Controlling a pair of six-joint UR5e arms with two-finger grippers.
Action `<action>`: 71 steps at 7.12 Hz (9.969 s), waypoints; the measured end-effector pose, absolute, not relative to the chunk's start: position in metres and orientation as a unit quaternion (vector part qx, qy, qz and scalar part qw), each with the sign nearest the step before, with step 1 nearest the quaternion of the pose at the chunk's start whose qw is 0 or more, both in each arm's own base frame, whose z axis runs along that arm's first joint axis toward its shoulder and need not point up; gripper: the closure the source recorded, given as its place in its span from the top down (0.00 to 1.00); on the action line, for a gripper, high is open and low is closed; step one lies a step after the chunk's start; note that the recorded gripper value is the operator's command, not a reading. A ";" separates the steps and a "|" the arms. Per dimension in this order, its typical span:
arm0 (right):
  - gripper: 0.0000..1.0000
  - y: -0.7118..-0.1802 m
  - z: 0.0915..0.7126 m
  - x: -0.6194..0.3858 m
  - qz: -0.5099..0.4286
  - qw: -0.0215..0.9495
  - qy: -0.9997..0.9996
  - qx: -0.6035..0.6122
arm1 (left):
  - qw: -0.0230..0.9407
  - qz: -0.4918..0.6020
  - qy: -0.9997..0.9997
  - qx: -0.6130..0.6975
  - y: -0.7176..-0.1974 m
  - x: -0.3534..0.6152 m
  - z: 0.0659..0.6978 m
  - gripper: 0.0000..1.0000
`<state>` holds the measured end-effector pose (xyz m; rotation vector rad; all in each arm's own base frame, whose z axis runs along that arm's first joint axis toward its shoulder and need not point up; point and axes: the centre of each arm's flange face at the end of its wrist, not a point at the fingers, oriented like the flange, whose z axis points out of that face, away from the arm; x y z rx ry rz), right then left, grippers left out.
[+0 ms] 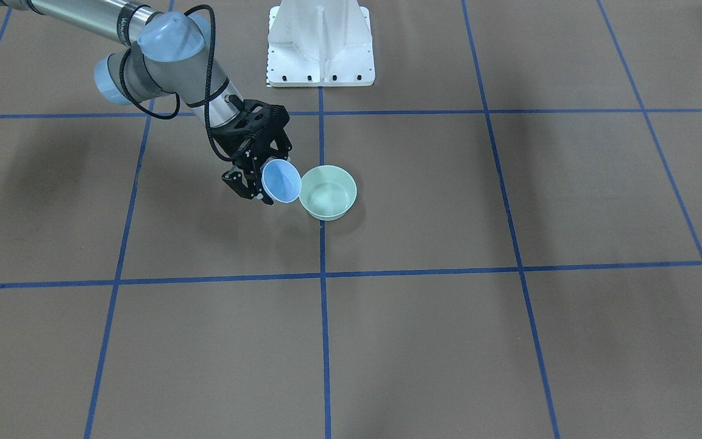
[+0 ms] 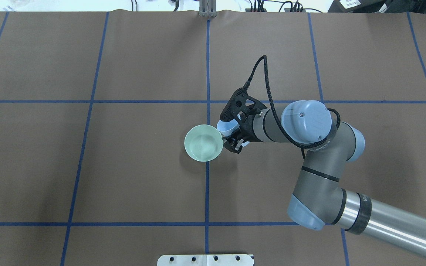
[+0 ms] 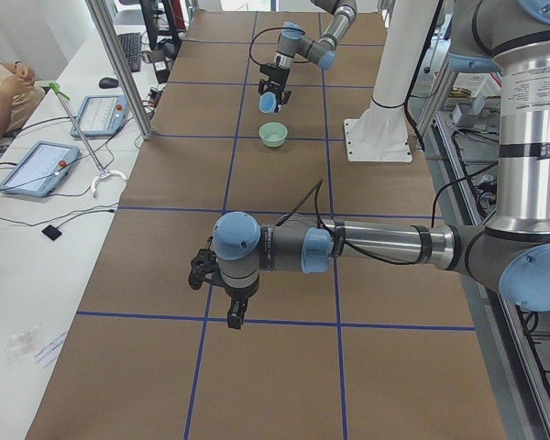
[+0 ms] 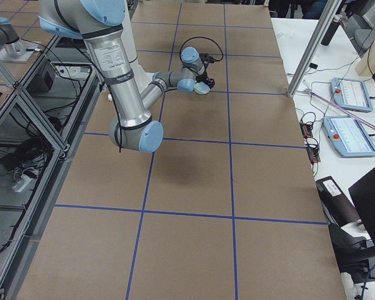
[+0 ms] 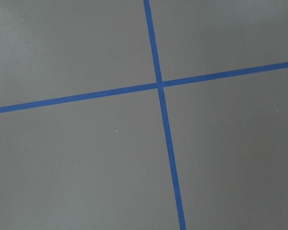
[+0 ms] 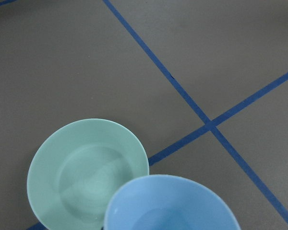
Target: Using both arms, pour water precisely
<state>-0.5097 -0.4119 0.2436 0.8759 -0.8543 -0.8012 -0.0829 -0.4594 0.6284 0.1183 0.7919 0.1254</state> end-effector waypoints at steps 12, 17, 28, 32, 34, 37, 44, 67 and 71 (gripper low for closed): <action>0.00 -0.400 0.201 -0.550 -0.398 0.799 -0.297 0.340 | 0.912 0.056 0.403 0.052 -0.458 -0.082 0.634 1.00; 0.00 -0.392 0.195 -0.560 -0.404 0.814 -0.262 0.323 | 0.912 0.056 0.403 0.051 -0.458 -0.082 0.635 1.00; 0.00 -0.370 0.189 -0.547 -0.342 0.800 -0.333 0.363 | 0.911 0.056 0.405 0.050 -0.451 -0.082 0.639 1.00; 0.00 -0.390 0.169 -0.506 -0.142 0.813 -0.431 0.365 | 0.912 0.056 0.404 0.047 -0.443 -0.081 0.645 1.00; 0.00 -0.412 0.164 -0.480 -0.016 0.817 -0.438 0.374 | 0.912 0.056 0.404 0.048 -0.443 -0.081 0.644 1.00; 0.00 -0.435 0.204 -0.451 0.118 0.812 -0.411 0.397 | 0.911 0.058 0.404 0.053 -0.444 -0.081 0.639 1.00; 0.00 -0.418 0.455 -0.359 0.250 0.796 -0.275 0.477 | 0.907 0.061 0.412 0.059 -0.447 -0.079 0.629 1.00; 1.00 -0.509 0.556 -0.176 0.155 0.837 -0.344 0.396 | 0.907 0.050 0.413 0.064 -0.453 -0.079 0.615 1.00; 1.00 -0.546 0.566 -0.071 0.044 0.896 -0.350 0.268 | 0.904 0.028 0.416 0.096 -0.489 -0.063 0.543 1.00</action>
